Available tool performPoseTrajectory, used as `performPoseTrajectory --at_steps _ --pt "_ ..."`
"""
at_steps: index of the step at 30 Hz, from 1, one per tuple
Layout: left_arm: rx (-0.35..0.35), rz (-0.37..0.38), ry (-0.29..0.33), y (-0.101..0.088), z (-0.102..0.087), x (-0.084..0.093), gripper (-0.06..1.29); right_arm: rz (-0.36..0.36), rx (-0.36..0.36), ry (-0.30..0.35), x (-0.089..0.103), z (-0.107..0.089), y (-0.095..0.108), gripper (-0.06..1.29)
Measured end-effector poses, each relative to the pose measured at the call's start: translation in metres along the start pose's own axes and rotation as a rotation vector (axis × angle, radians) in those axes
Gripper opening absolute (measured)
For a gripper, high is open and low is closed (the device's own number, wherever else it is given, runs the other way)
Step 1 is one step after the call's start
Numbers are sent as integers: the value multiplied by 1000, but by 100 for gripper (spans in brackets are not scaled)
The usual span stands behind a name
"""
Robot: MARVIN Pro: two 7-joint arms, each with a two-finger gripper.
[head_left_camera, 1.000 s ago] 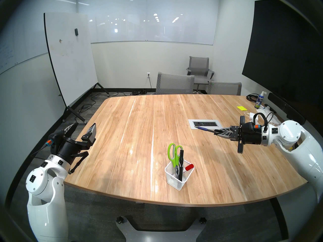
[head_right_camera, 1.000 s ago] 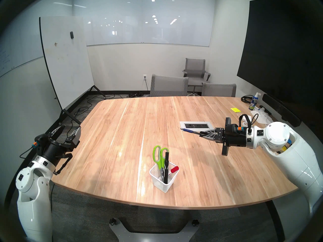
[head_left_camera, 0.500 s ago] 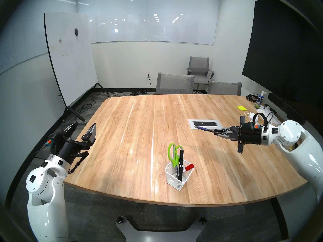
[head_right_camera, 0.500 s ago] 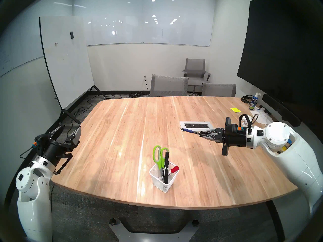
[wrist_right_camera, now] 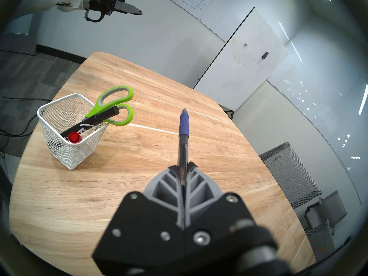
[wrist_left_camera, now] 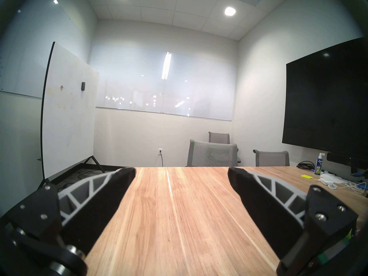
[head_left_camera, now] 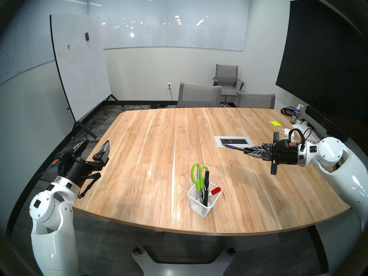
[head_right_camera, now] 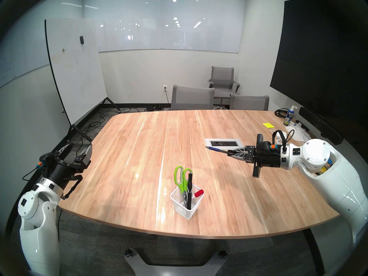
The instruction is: Place the pen, the marker, and the scissors into the pen holder
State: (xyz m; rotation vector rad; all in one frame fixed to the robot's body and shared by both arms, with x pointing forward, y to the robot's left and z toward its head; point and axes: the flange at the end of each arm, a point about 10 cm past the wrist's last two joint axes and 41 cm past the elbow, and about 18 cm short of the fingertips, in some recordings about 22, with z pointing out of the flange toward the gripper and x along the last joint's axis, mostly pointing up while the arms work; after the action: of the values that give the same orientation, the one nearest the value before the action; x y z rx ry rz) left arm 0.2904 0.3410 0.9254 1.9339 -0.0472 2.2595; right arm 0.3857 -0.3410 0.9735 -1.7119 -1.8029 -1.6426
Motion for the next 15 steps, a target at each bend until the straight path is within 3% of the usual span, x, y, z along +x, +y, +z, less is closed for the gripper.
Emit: performPoseTrajectory --at_steps 15 --pt "0 -1 0 0 0 0 126 0 0 0 0 0 0 -3"
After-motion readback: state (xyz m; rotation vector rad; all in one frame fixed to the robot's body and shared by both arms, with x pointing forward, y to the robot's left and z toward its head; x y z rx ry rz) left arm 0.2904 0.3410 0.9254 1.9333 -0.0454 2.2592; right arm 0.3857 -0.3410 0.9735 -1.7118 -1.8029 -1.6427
